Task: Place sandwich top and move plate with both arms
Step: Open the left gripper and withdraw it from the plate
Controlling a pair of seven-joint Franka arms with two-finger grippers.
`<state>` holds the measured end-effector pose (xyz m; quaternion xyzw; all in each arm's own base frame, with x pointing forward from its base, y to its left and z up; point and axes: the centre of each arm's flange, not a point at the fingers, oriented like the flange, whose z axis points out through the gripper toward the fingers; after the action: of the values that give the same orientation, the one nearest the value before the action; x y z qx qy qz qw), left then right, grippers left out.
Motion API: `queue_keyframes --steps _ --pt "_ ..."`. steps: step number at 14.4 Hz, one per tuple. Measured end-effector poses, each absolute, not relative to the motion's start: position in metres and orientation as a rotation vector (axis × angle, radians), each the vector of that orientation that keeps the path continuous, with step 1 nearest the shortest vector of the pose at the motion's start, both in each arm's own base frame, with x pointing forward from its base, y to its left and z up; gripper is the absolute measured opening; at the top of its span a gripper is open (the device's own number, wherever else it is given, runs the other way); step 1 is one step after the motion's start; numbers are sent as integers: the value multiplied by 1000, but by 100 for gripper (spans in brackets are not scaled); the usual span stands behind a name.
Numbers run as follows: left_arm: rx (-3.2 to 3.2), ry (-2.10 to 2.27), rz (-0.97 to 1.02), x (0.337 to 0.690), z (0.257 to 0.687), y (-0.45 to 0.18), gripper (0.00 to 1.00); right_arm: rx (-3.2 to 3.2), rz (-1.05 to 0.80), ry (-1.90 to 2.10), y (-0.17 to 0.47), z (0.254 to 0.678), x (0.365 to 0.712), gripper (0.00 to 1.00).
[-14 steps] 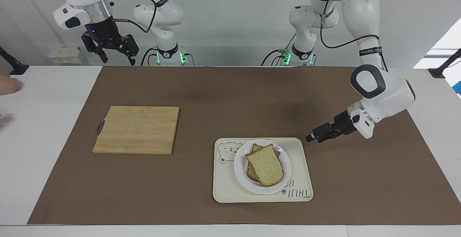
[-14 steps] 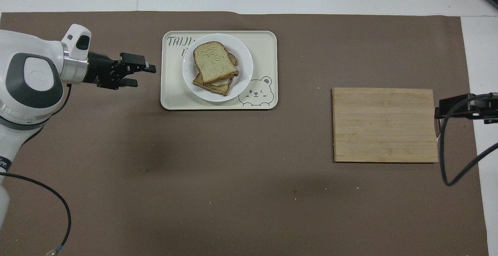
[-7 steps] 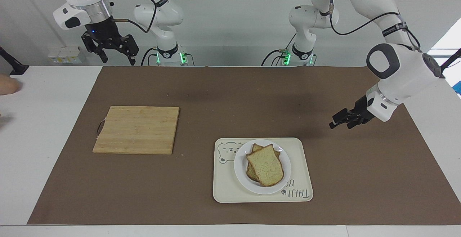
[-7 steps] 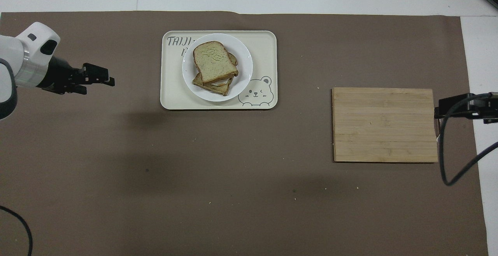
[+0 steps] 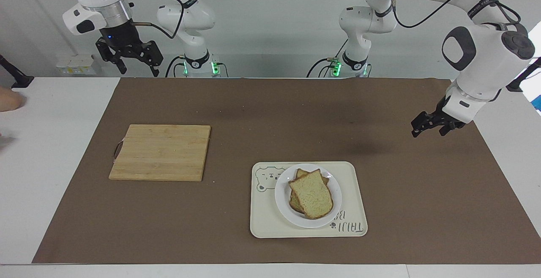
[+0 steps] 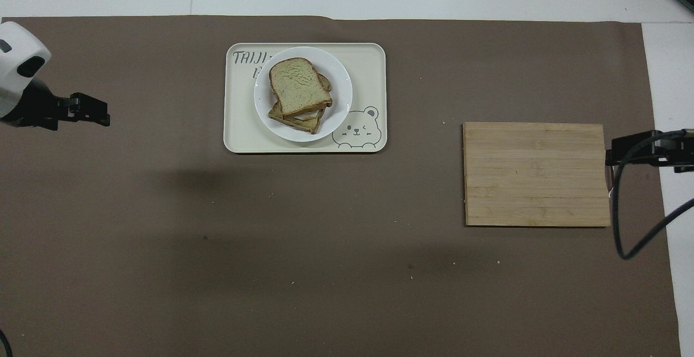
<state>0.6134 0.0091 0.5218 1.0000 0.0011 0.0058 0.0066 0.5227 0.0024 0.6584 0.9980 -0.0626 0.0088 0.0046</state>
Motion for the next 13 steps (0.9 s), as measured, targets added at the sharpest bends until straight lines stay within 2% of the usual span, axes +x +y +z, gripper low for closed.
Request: queue_keyframes --steps 9,13 --pt "3134 -37 -9 549 620 8 100 3124 62 -265 -21 663 522 100" --pt "3132 -63 -7 541 637 0 100 3124 64 -260 -20 664 522 100"
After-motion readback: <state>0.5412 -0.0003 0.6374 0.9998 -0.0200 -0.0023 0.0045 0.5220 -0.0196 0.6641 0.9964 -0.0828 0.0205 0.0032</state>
